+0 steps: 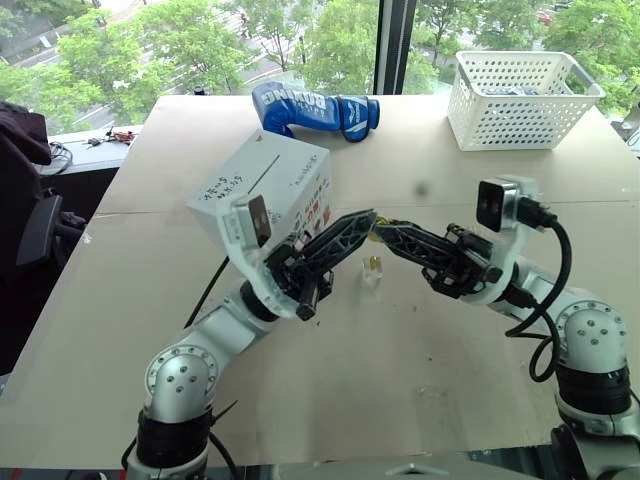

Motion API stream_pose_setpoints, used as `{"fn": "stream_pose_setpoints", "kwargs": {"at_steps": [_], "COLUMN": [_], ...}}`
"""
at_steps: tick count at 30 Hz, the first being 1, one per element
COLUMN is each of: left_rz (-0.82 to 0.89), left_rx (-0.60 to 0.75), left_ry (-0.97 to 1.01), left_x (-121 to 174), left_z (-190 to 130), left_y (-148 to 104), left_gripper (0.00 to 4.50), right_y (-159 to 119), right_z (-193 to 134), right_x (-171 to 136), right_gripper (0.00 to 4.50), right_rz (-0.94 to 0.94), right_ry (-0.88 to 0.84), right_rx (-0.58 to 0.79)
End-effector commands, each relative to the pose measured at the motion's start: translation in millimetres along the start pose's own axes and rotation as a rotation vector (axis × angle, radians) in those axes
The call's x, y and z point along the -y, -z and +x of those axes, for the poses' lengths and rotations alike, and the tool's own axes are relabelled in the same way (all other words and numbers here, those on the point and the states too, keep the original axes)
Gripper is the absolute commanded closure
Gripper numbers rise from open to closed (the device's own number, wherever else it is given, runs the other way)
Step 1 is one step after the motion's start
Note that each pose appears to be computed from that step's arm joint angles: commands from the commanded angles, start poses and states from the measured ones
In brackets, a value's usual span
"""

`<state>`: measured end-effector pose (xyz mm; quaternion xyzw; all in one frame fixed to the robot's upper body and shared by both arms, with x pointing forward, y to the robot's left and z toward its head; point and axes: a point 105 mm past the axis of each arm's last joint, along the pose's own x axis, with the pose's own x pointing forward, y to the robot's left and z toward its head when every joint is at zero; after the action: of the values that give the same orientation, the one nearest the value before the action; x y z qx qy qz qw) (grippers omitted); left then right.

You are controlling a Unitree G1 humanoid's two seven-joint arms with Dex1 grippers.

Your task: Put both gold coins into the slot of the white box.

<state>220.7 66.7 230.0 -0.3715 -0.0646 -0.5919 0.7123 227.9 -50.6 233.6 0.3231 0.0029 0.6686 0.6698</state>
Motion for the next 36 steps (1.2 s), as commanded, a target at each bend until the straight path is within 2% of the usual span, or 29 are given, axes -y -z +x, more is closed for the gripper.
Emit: {"fn": "stream_pose_setpoints", "kwargs": {"at_steps": [1,9,35,36], "left_rz": [-0.034,-0.028,-0.033,-0.032], "left_rx": [-0.052,0.035,-0.031,-0.030], "left_ry": [0.023,0.031,-0.025,-0.027], "left_x": [5,5,-10,-10], "left_z": [3,4,11,11], "left_y": [12,-4,12,12], "left_gripper": [4.30,4.30,4.30,4.50], "right_y": [-4,-1,0,0], "right_z": [9,8,15,16], "right_x": [-11,-13,-22,-22], "right_gripper": [4.50,4.50,4.50,3.91], "right_rz": [-0.035,-0.028,-0.032,-0.032], "right_ry": [-0.058,-0.063,-0.125,-0.124], "right_rx": [0.006,-0.010,-0.068,-0.068]}}
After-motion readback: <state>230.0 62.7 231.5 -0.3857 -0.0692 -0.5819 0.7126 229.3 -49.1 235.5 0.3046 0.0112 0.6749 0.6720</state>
